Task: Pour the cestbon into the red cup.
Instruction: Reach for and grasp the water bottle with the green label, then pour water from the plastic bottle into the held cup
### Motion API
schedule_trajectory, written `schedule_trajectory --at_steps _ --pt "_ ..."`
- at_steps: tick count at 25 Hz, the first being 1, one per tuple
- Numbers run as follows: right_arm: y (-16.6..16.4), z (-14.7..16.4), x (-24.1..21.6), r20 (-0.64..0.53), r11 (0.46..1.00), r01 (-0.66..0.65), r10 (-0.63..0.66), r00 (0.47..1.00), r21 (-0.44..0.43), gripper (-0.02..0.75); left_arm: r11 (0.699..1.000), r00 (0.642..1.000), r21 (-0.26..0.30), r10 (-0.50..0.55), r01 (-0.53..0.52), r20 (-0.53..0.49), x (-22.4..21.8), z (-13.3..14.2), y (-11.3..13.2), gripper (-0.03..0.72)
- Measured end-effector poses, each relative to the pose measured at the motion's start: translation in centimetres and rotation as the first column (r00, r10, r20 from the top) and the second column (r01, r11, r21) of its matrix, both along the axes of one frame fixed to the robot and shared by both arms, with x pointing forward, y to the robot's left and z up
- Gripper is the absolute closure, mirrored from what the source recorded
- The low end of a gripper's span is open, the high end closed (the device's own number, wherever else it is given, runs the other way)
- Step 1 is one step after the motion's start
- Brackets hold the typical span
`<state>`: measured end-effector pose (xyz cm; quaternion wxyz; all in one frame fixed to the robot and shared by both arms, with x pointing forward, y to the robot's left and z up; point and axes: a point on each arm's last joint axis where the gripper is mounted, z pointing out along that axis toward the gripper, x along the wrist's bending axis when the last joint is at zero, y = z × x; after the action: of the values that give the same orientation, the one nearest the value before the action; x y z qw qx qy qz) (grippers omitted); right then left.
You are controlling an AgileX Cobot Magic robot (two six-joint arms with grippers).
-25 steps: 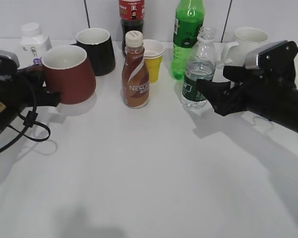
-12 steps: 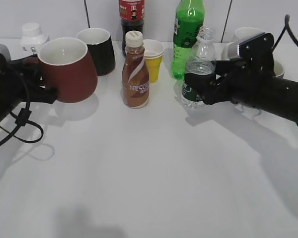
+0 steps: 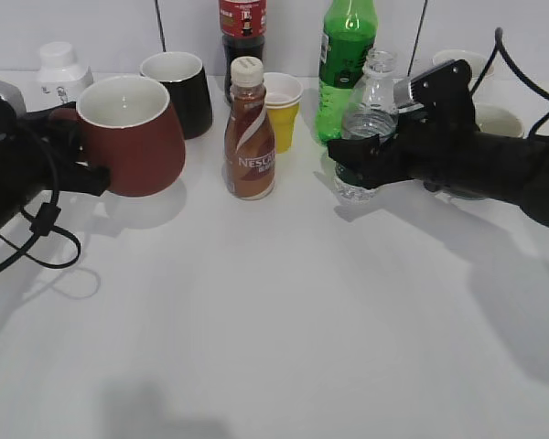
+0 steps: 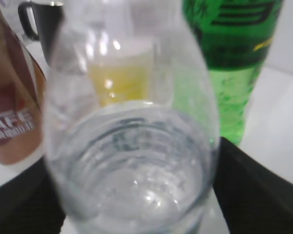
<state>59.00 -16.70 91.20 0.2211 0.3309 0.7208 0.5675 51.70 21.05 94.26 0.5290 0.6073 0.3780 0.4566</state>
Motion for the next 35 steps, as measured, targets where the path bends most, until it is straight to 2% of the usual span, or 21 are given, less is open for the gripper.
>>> schedule_trajectory --at_steps 4,7,14,18,21,27,31,35 --pt "0.3 0.1 0.6 -0.005 1.000 -0.019 0.019 1.000 -0.005 0.172 1.000 1.000 0.000 0.000 0.000 0.000 0.0 0.0 0.0 0.608" --pt "0.3 0.1 0.6 -0.003 1.000 -0.024 0.024 1.000 -0.005 0.258 1.000 1.000 0.001 -0.003 0.003 0.000 0.0 0.0 0.0 0.608" --pt "0.5 0.3 0.3 0.010 0.997 -0.075 0.075 0.997 -0.037 0.260 0.998 0.998 0.023 -0.060 0.060 0.007 -0.2 0.0 -0.5 0.608" --pt "0.2 1.5 0.0 0.006 0.989 -0.073 0.074 0.997 -0.127 0.260 0.995 0.995 0.033 -0.099 0.098 0.014 -0.5 0.2 -1.1 0.608" --pt "-0.1 3.4 -0.5 0.033 0.979 -0.078 0.085 0.996 -0.190 0.260 0.989 0.989 0.029 -0.148 0.147 0.025 -1.2 0.6 -2.4 0.608" --pt "0.1 7.6 -2.1 0.160 0.949 -0.158 0.207 0.965 -0.273 0.260 0.953 0.954 0.052 -0.295 0.297 -0.046 -3.2 0.0 -6.3 0.608" --pt "0.3 8.9 -2.8 0.235 0.925 -0.213 0.293 0.927 -0.314 0.260 0.919 0.919 0.077 -0.378 0.387 -0.111 -3.8 0.0 -9.2 0.608" --pt "0.6 9.1 -3.1 0.315 0.895 -0.241 0.368 0.875 -0.375 0.260 0.904 0.903 0.088 -0.405 0.419 -0.141 -3.3 0.8 -11.0 0.608"
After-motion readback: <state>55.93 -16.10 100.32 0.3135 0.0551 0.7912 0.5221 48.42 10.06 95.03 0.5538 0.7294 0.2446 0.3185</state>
